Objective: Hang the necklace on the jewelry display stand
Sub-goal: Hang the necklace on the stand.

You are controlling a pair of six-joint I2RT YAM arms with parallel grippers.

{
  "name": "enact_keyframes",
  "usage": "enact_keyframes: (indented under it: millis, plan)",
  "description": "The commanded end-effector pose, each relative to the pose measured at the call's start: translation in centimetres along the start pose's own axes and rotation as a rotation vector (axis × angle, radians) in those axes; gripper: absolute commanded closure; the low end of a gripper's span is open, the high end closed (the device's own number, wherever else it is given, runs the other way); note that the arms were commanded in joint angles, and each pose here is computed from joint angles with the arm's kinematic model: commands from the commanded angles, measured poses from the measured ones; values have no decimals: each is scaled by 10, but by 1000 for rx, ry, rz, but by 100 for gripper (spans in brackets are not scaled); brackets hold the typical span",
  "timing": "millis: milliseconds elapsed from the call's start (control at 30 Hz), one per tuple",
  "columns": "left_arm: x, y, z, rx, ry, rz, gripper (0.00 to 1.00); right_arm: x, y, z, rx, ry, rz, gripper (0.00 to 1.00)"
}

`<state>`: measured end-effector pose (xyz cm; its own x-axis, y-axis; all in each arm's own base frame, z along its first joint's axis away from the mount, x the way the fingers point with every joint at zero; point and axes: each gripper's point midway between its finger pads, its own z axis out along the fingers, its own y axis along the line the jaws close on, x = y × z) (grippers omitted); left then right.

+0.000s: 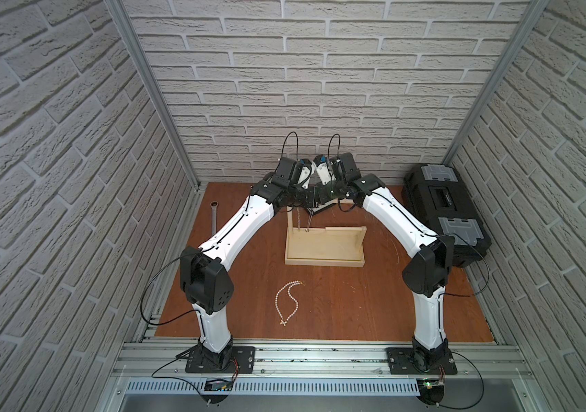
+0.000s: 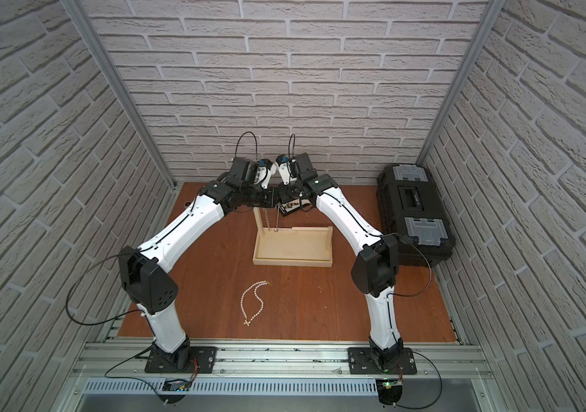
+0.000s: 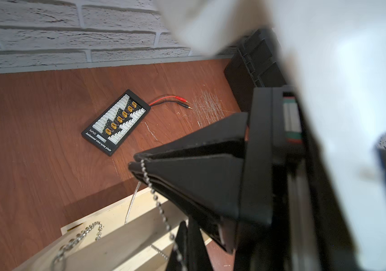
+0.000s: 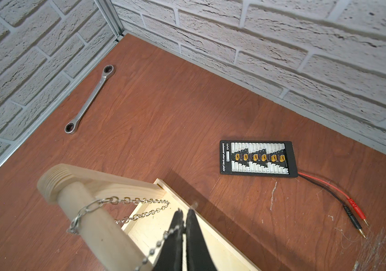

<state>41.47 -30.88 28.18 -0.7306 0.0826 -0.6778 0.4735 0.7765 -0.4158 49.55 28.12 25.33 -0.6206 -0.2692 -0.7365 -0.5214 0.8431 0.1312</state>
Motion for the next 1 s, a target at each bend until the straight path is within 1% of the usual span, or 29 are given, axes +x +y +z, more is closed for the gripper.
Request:
enact_keyframes:
  millis: [0,100,267,400,433,600,633,667,733,767,967]
  plan:
    - [-14,-10,-8,42,-55,10,100,-6,2,-9,10,-12,-21,89]
    - [-12,-12,-9,51,-50,7,99,-9,3,-16,14,-25,-24,85]
    - [-13,-15,-15,53,-61,7,81,-14,4,-27,15,-42,-26,79]
    - [-16,-18,-19,62,-66,9,68,-16,4,-33,19,-49,-26,78]
    - [-16,-19,-20,65,-66,9,66,-16,4,-35,21,-51,-26,78]
    - [-17,-22,-23,71,-73,12,65,-12,4,-34,21,-44,-28,77]
    - [-18,-23,-24,72,-74,11,65,-11,4,-34,20,-40,-29,75]
    - [-18,-23,-24,73,-76,12,65,-18,7,-48,21,-67,-35,73]
    - [-20,-24,-27,74,-82,10,65,-18,5,-48,26,-65,-38,73]
    - [-21,-25,-29,76,-87,9,65,-18,5,-48,29,-63,-40,70]
    - [-28,-28,-47,65,-135,7,63,-20,4,-59,41,-75,-29,70]
